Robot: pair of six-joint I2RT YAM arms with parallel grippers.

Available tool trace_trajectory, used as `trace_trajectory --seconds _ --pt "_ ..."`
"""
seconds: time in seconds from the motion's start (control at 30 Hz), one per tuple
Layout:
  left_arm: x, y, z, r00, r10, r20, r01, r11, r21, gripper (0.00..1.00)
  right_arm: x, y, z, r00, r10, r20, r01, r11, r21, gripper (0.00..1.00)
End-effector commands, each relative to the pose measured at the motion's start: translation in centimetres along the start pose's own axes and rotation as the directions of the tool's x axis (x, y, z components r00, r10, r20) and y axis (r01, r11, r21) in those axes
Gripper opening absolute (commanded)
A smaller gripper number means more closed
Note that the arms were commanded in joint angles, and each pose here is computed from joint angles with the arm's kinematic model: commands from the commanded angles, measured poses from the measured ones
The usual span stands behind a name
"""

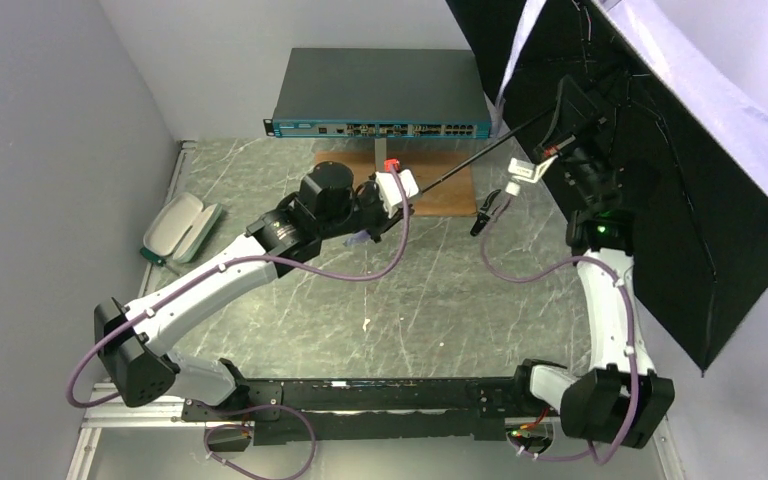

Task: Open the umbrella

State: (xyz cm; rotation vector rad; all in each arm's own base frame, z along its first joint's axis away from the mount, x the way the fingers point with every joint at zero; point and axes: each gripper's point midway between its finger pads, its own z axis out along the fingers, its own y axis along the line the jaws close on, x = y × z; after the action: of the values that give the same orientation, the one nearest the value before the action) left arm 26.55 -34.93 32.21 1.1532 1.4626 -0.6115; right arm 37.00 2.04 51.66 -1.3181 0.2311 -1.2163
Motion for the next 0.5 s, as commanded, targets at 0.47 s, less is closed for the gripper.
trace_trajectory --seconds 0.47 --pt "0.9 -4.9 -3.8 0.994 0.069 -0.088 -0.041 0.957 0.288 0.0 8.2 7.3 -14.8 0.378 -0.048 -0.925 -0.264 0.952 -0.157 0.11"
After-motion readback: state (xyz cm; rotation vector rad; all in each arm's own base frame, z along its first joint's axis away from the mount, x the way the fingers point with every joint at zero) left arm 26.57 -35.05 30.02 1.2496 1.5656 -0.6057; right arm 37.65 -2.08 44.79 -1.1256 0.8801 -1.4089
